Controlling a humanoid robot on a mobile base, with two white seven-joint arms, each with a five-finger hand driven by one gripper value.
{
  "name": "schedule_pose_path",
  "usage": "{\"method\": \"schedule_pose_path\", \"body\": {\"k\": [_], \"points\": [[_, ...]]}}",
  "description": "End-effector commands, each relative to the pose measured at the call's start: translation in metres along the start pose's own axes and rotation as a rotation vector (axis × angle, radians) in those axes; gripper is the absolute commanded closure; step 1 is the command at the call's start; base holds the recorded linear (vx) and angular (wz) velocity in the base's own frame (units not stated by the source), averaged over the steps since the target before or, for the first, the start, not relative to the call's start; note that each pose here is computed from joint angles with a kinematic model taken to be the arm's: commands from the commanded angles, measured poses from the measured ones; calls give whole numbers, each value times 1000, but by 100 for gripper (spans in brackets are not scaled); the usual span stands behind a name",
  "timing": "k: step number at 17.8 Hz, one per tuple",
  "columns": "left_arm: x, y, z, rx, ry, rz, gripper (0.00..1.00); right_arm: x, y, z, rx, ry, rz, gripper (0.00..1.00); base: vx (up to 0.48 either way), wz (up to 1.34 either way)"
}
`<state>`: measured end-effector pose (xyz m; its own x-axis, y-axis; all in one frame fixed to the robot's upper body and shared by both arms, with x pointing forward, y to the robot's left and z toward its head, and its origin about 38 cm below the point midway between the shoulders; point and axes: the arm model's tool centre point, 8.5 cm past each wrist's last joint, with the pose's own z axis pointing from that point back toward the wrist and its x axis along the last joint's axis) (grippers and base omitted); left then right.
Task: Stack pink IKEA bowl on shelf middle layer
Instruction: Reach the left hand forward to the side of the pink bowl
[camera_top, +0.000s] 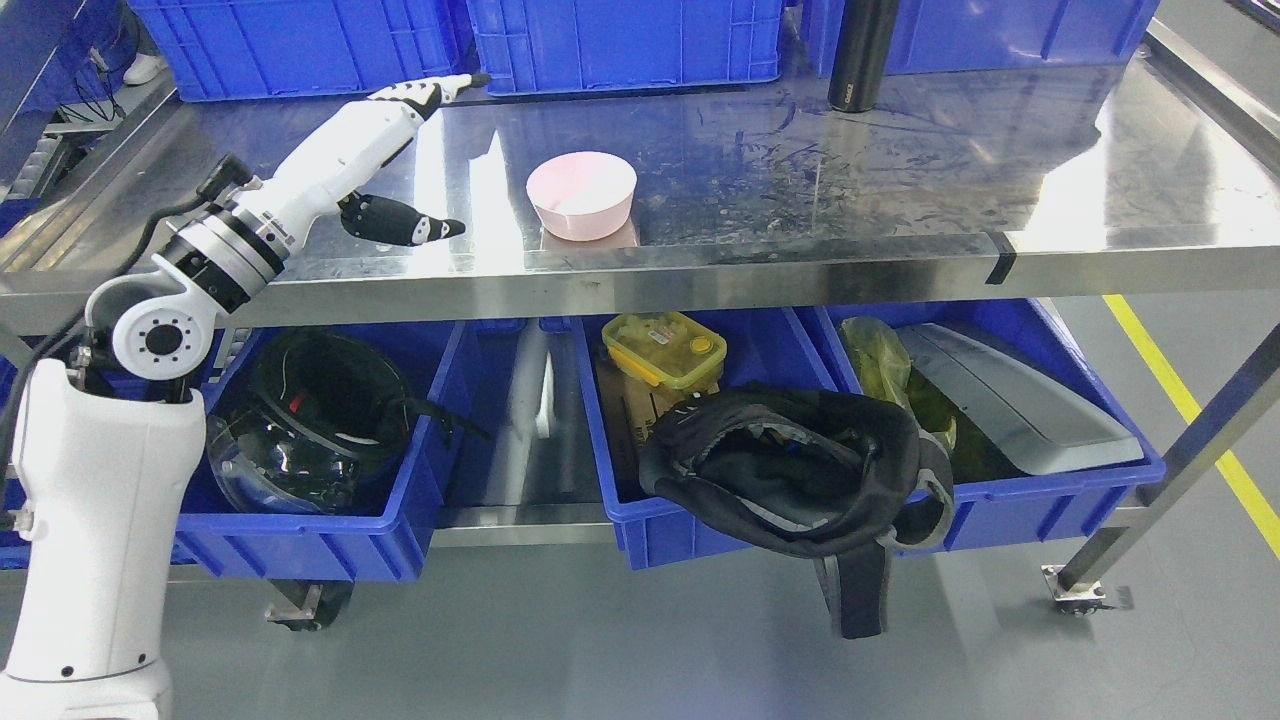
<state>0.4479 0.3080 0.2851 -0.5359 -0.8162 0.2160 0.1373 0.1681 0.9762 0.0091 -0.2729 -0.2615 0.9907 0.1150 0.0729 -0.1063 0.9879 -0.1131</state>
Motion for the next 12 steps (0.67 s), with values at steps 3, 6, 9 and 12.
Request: {"method": "schedule_pose_path", "body": {"k": [3, 6, 9, 12], "points": [[-1, -17, -18, -297, 147, -296, 14, -10, -10, 0, -15, 7, 2, 0, 0, 0], [15, -25, -34, -337, 112, -255, 25, -10, -10, 0, -15, 7, 2, 0, 0, 0], [27, -32, -58, -329, 104, -230, 25, -10, -10, 0, -15, 7, 2, 0, 0, 0], [36, -37, -80, -332, 109, -219, 25, -10, -10, 0, -15, 7, 2, 0, 0, 0]]}}
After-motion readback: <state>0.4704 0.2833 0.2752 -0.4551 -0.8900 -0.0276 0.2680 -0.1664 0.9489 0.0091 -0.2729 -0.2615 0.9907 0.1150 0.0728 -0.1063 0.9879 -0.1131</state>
